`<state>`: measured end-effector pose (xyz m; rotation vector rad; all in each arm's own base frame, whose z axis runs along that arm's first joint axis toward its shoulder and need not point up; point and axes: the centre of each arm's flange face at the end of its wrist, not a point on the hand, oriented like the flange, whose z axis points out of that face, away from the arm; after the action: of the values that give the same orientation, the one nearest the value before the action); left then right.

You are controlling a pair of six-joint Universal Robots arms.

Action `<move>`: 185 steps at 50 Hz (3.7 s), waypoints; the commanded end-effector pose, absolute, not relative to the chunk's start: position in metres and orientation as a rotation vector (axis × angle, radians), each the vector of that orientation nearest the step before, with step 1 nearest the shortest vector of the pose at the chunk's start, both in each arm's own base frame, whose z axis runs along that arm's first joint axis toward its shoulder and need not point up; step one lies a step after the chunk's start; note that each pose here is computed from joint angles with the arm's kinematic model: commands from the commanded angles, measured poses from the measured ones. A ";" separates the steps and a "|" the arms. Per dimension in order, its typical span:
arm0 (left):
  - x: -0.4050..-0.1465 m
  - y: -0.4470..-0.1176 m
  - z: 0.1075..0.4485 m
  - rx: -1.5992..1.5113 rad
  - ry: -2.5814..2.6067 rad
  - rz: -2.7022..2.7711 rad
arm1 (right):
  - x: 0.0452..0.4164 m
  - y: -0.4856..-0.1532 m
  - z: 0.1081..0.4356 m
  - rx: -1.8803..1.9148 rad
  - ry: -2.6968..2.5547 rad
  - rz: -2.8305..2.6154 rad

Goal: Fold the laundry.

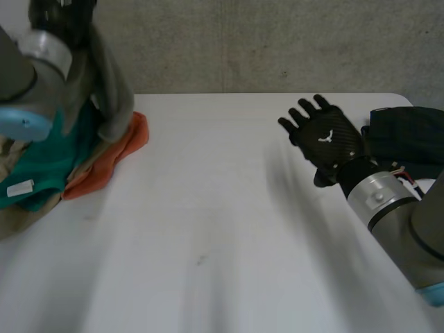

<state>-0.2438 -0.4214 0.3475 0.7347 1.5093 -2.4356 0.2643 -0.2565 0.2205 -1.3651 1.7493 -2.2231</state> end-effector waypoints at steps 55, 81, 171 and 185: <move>-0.277 -0.292 0.234 0.946 2.302 -1.978 | 0.306 -0.254 0.168 -0.706 2.351 -1.343; -0.284 -0.340 0.209 0.874 2.300 -2.058 | 0.322 -0.234 0.317 -0.688 1.873 -1.665; -0.237 -0.374 0.193 1.410 2.076 -1.775 | 0.289 -0.183 0.145 -1.103 2.308 -1.409; -0.266 -0.384 0.144 1.565 2.070 -1.695 | 0.306 -0.208 0.119 -1.040 2.331 -1.561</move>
<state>-0.2540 -0.3854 0.1526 1.5494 2.0686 -1.6875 0.3024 -0.2016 0.1209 -1.0542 2.3291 -1.5410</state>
